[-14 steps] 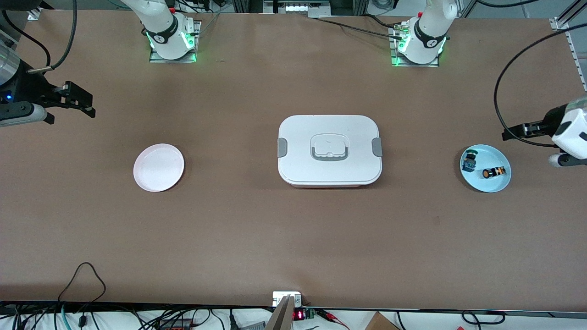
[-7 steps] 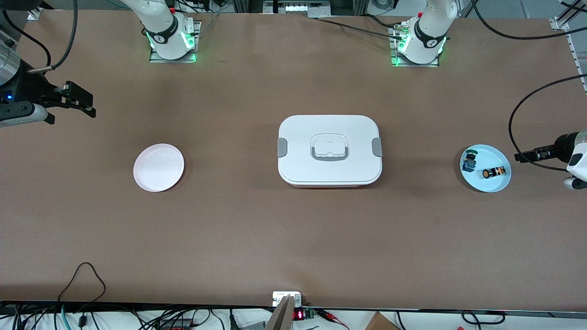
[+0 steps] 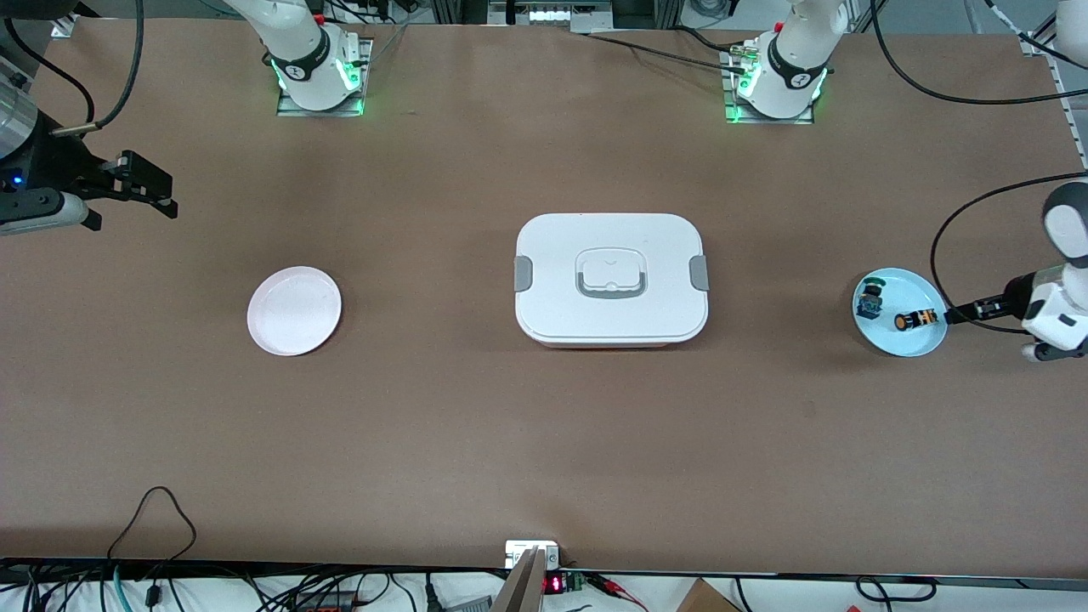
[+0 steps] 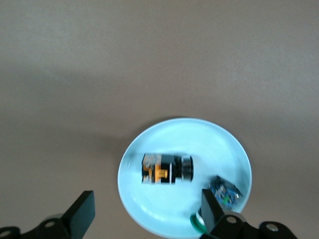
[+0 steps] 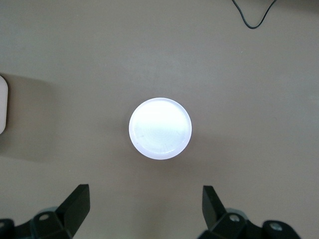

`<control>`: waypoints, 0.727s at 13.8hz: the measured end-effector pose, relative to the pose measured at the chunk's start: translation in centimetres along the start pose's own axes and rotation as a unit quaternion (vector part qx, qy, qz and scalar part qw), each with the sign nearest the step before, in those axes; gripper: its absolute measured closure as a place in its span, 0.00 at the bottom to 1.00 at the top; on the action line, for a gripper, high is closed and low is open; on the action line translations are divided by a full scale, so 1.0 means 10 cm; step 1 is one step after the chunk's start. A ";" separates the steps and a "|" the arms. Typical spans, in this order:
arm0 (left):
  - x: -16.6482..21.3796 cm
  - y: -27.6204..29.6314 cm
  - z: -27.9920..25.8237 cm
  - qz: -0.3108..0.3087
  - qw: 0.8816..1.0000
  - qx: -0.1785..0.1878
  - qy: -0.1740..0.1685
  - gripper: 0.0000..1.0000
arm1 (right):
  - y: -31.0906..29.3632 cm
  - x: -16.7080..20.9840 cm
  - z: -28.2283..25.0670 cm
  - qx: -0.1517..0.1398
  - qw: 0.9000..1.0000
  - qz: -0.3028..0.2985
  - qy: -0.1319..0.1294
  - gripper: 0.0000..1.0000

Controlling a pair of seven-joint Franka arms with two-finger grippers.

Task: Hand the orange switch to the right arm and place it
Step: 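Lower the left gripper onto the orange switch on the blue plate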

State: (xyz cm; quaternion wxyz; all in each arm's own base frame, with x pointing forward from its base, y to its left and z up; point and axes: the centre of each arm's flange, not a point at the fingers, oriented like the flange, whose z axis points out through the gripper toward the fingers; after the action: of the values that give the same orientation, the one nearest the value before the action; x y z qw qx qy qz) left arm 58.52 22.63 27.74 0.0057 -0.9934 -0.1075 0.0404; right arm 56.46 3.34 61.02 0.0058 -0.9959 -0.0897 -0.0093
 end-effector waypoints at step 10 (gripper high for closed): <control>-0.16 0.06 0.65 0.003 1.000 -0.002 0.000 0.00 | 0.00 0.00 0.00 0.000 1.000 0.000 0.002 0.00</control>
State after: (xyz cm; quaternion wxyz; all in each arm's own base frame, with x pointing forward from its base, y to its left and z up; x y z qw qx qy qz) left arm 56.53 21.73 21.36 0.0032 -0.9936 -0.1050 0.0406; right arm 56.50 3.35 61.05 0.0057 -0.9959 -0.0898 -0.0111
